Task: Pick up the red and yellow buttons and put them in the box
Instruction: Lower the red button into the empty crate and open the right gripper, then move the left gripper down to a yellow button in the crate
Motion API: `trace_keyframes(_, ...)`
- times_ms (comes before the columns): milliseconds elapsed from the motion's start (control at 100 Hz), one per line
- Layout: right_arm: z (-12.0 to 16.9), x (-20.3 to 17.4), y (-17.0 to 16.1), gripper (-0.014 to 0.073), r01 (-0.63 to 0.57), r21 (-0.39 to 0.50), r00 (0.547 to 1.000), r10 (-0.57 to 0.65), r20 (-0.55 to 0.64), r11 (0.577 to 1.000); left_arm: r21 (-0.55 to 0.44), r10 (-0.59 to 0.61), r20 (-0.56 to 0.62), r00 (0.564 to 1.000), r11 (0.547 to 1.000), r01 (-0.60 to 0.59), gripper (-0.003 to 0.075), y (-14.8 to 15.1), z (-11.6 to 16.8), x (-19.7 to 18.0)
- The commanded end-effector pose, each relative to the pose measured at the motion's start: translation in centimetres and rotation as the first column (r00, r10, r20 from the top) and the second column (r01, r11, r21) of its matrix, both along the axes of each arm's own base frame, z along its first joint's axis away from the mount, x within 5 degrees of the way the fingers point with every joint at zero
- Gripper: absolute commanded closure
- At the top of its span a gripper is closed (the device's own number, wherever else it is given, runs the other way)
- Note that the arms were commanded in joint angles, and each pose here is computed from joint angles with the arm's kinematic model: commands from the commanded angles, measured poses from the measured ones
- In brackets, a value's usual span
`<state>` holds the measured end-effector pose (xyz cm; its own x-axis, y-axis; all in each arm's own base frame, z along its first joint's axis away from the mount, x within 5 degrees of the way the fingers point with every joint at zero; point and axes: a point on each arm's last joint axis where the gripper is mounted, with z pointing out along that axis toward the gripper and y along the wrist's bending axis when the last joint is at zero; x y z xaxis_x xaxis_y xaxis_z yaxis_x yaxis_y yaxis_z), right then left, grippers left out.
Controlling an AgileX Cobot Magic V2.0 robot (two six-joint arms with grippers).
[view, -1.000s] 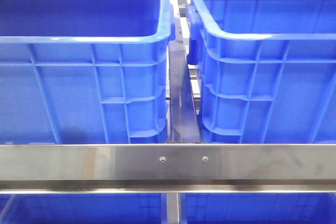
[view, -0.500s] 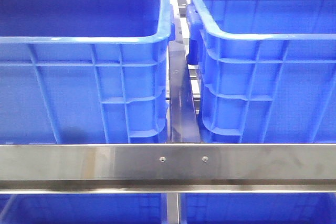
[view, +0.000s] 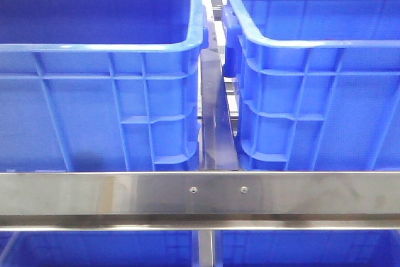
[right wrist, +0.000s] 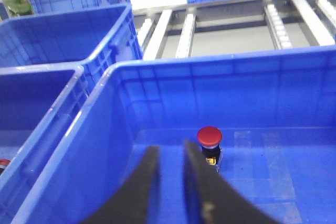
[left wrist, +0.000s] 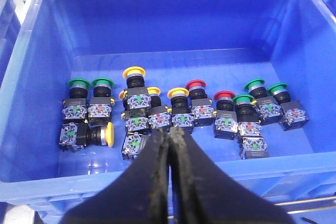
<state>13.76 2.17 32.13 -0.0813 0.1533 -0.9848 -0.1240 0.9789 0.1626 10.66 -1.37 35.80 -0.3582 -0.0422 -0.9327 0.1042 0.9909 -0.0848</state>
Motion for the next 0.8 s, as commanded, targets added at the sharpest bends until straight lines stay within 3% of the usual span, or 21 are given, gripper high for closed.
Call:
trace_keyframes(0, 1.0, -0.6, -0.2, 0.0634, 0.009, -0.011, 0.999, -0.008, 0.05, 1.0, -0.022, 0.008, 0.101, 0.995, 1.0, -0.006, 0.0738, 0.0, 1.5, 0.1)
trace_keyframes(130, 1.1, -0.6, -0.2, 0.0663, 0.008, -0.011, 0.999, -0.007, 0.054, 1.0, -0.022, 0.008, 0.097, 0.995, 1.0, -0.006, 0.0728, 0.0, 1.5, 0.1)
trace_keyframes(220, 1.1, -0.6, -0.2, 0.0663, 0.008, -0.011, 0.999, -0.007, 0.054, 1.0, -0.013, 0.004, 0.087, 0.996, 1.0, -0.003, 0.0654, 0.0, 1.4, 0.0)
trace_keyframes(340, 1.1, -0.6, -0.2, 0.0663, 0.008, -0.011, 0.999, -0.007, 0.054, 1.0, -0.009, 0.002, 0.072, 0.997, 1.0, -0.002, 0.0452, 0.0, 1.3, 0.1)
trace_keyframes(430, 1.1, -0.6, -0.2, 0.0663, 0.008, -0.011, 0.999, -0.007, 0.054, 1.0, -0.009, 0.002, 0.069, 0.998, 1.0, -0.001, 0.0246, 0.0, 1.2, 0.1)
trace_keyframes(510, 1.1, -0.6, -0.2, 0.0663, 0.008, -0.011, 0.999, -0.007, 0.054, 1.0, -0.009, 0.002, 0.069, 0.998, 1.0, -0.001, 0.0149, 0.0, 1.2, 0.1)
trace_keyframes(700, 1.1, -0.6, -0.2, 0.0663, 0.004, -0.011, 0.999, -0.003, 0.053, 1.0, -0.013, 0.006, 0.105, 0.994, 1.0, -0.004, 0.0152, 0.0, 1.6, 0.5)
trace_keyframes(790, 1.1, -0.6, -0.2, 0.0663, 0.003, -0.011, 0.999, -0.002, 0.053, 1.0, -0.009, 0.005, 0.067, 0.998, 1.0, -0.004, 0.0152, -0.1, 1.7, 1.8)
